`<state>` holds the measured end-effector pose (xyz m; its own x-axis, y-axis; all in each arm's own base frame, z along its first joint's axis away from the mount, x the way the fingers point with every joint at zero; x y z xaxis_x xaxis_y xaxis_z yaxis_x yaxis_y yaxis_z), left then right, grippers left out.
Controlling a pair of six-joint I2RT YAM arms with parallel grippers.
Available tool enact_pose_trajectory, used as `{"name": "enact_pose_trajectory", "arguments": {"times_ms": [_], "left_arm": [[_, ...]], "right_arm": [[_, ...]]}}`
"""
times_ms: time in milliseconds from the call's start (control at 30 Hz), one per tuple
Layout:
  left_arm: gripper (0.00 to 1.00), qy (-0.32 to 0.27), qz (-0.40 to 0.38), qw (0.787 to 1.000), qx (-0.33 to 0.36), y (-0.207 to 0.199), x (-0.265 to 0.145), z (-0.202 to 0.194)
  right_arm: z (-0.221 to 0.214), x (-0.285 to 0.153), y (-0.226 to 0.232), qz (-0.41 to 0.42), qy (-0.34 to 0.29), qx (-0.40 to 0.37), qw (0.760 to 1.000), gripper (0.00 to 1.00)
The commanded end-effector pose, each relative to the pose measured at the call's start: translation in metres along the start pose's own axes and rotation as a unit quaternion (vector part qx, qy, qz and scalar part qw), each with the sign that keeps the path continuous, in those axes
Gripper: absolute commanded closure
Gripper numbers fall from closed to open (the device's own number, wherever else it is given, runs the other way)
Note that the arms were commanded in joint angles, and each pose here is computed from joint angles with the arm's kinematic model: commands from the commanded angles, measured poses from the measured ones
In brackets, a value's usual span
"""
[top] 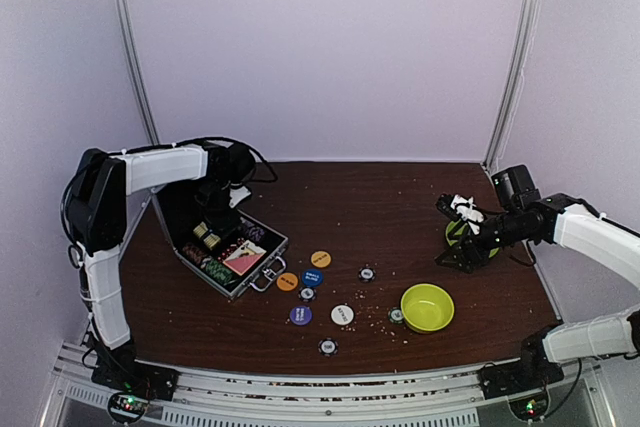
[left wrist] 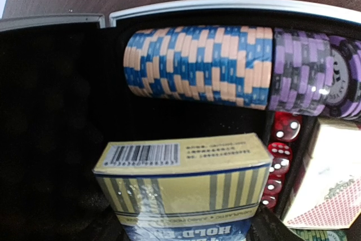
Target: Pack up texas hold em set
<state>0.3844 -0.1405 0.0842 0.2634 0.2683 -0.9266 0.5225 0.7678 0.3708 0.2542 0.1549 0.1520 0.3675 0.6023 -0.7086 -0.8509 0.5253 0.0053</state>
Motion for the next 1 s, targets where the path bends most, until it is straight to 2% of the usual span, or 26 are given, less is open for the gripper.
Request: {"name": "enact_pose_trajectory", "arguments": {"times_ms": [0, 567, 800, 967], "left_arm": [[0.32, -0.011, -0.003, 1.000, 0.003, 0.003, 0.005, 0.007], [0.27, 0.016, -0.015, 1.000, 0.012, -0.007, 0.029, 0.003], [0.21, 0.009, -0.012, 1.000, 0.013, -0.003, 0.023, 0.004], [0.20, 0.009, 0.002, 1.000, 0.015, 0.005, 0.013, 0.004]], "right_arm": [[0.006, -0.002, -0.002, -0.006, 0.000, -0.010, 1.000, 0.16], [0.003, 0.002, -0.003, -0.001, 0.009, -0.005, 1.000, 0.16], [0.001, 0.004, -0.004, 0.002, 0.014, -0.002, 1.000, 0.16], [0.000, 0.005, -0.004, 0.003, 0.016, -0.001, 1.000, 0.16]]}}
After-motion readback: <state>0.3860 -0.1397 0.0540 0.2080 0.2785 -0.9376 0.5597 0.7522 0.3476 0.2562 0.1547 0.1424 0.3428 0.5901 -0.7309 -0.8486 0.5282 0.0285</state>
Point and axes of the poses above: each gripper's point midway between its finger pads, its own x axis out along the fingers, its own y axis along the line the jaws close on, z = x × y, the point moved 1 cm from there along -x, back along the fingers, and after that the axes turned 2 degrees about -x, right-handed, at the moved point
